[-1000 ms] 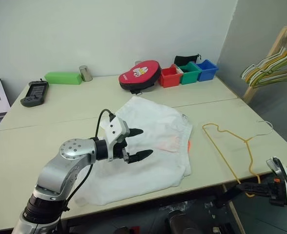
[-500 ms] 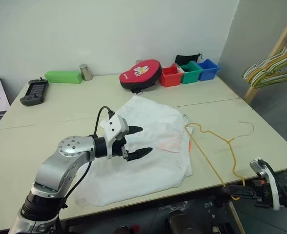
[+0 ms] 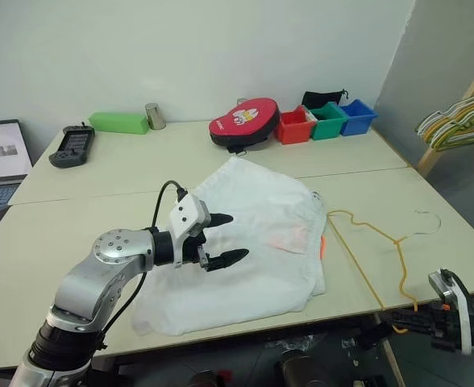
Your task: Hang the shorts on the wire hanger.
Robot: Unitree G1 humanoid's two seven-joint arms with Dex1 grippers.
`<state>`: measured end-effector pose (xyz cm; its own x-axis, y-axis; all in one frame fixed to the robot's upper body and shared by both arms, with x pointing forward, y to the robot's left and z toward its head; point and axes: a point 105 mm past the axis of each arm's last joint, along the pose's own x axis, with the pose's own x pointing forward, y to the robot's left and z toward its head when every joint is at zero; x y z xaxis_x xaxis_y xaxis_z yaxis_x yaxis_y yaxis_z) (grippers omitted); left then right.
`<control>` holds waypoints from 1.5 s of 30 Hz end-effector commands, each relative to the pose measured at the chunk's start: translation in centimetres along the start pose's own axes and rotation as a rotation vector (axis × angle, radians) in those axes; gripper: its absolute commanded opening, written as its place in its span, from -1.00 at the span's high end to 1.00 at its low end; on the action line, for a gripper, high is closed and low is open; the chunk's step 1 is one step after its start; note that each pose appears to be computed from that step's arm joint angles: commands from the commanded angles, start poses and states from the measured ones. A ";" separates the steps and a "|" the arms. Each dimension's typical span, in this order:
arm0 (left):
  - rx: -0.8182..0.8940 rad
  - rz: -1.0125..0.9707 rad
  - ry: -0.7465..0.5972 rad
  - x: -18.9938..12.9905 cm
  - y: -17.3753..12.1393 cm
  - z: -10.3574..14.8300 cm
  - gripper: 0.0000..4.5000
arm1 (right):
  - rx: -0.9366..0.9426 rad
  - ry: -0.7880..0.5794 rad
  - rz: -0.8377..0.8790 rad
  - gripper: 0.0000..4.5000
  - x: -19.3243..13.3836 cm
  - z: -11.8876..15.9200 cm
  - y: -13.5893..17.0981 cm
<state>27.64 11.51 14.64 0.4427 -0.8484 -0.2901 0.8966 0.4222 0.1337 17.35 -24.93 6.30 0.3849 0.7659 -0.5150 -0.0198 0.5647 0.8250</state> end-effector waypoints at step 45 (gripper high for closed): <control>0.076 -0.036 0.003 -0.1 -0.7 0.3 -0.99 | -0.124 0.006 0.172 1.00 5.3 4.6 3.5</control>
<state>27.12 11.43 14.05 0.4170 -0.8523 -0.3156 0.9088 0.3869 0.1560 22.59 -20.14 6.39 0.3304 0.8539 -0.4021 -0.1468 0.4673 0.8718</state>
